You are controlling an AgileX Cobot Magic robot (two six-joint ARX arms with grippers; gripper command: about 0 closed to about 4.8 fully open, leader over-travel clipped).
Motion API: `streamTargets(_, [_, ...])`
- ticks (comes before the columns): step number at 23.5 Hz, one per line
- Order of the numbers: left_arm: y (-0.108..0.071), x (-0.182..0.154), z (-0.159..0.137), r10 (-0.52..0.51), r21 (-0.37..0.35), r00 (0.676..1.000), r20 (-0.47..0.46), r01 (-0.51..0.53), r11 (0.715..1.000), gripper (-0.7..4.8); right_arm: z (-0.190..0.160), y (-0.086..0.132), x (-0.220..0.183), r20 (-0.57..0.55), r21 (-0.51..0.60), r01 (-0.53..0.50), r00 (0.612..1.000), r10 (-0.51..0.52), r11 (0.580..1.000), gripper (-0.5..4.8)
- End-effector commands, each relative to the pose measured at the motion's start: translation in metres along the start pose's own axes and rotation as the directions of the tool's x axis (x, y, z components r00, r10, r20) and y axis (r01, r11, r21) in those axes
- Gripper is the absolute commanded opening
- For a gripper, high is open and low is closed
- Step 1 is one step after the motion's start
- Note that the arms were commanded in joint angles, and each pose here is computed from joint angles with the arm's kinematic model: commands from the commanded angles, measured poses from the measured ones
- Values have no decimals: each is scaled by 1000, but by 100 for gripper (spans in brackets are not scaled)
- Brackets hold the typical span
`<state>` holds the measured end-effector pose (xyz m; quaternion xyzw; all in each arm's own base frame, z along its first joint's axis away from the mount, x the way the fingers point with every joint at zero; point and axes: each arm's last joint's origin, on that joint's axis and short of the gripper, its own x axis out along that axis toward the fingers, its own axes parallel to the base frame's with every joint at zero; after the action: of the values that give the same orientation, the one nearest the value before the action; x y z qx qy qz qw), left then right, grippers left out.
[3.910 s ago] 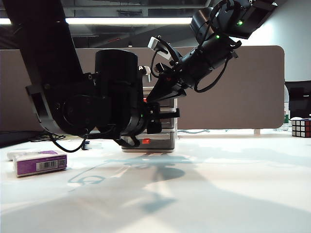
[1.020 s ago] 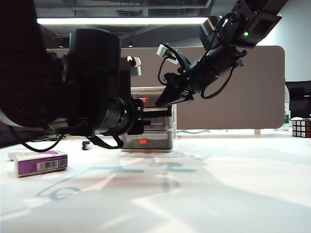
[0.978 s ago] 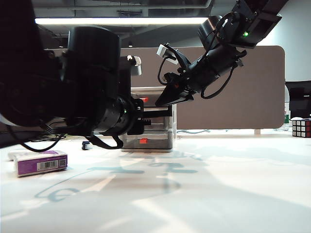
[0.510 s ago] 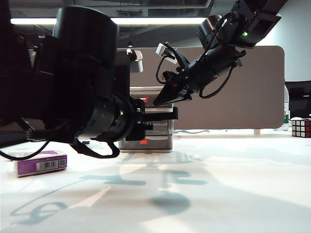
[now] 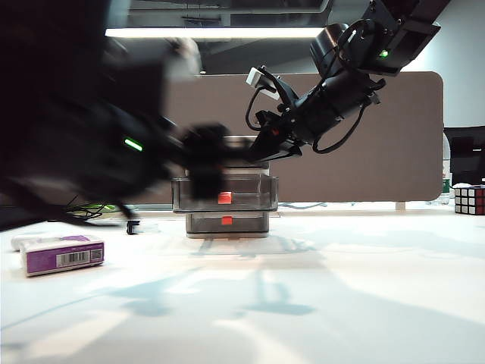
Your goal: Open the second layer of the drawer on the table, pick up a pack of napkins on the table and put it in, and finally close the drawer.
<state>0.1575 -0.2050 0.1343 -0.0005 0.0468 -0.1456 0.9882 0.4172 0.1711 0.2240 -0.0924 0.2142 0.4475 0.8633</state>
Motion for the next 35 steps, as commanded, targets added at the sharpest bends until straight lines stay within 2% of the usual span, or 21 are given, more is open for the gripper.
streamTargets(1, [19,-19,8,74,34,997,5,-75,997,283,4,1,-2,16,-3,-15,1000,15,1000,-5])
streamTargets(4, [41,-35,13,69,50,997,-29,-67,996,270,5,3,-3,29,-1,-56,998,56,998,-5])
streamTargets(5, [45,-39,14,56,49,998,-42,-54,997,242,6,4,-3,31,-2,-67,997,67,998,-5])
streamTargets(6, [49,-43,17,44,41,997,-57,-42,998,178,7,4,-4,26,1,-68,997,68,998,-5])
streamTargets(7, [52,-47,19,31,49,997,-71,-27,998,142,7,5,-6,19,5,-67,998,67,998,-5])
streamTargets(10, [64,-56,25,37,88,991,-127,-26,996,138,9,8,-10,5,15,-76,997,76,997,-5])
streamTargets(11, [73,-60,26,20,100,984,-175,-3,995,141,11,9,-12,-1,20,-80,997,80,997,-5])
streamTargets(12, [80,-62,26,13,104,978,-208,8,995,166,12,10,-15,-6,25,-83,997,83,996,-5])
streamTargets(13, [94,-65,25,39,106,964,-263,-11,994,244,15,12,-19,-8,28,-90,996,90,996,-5])
streamTargets(17, [117,-70,29,118,86,952,-283,-97,992,257,22,17,-28,2,36,-130,991,130,991,-5])
streamTargets(19, [124,-72,34,156,55,957,-243,-147,988,256,25,19,-32,0,37,-131,991,131,991,-5])
streamTargets(20, [128,-73,41,174,11,968,-181,-175,984,255,29,23,-37,0,36,-136,991,136,990,-5])
streamTargets(21, [128,-74,44,175,-2,972,-158,-178,984,255,30,23,-38,3,35,-139,990,139,990,-5])
streamTargets(22, [128,-73,48,173,44,978,-120,-169,985,256,33,25,-43,3,34,-138,990,138,990,-5])
streamTargets(23, [127,-73,47,154,104,980,-125,-141,984,260,34,26,-45,4,33,-138,990,138,990,-5])
streamTargets(24, [126,-72,45,105,188,984,-143,-77,979,317,36,27,-47,5,32,-139,990,139,990,-5])
streamTargets(26, [127,-70,40,17,279,981,-194,38,959,409,38,29,-50,9,33,-157,988,157,987,-5])
streamTargets(28, [130,-66,35,-49,270,969,-242,116,956,408,39,30,-52,9,36,-171,985,171,985,-5])
streamTargets(31, [142,-57,28,-55,236,955,-293,128,963,409,38,32,-53,-1,44,-177,984,178,983,-5])
streamTargets(35, [159,-45,21,-100,180,949,-298,159,971,409,37,32,-54,-14,48,-182,983,182,982,-5])
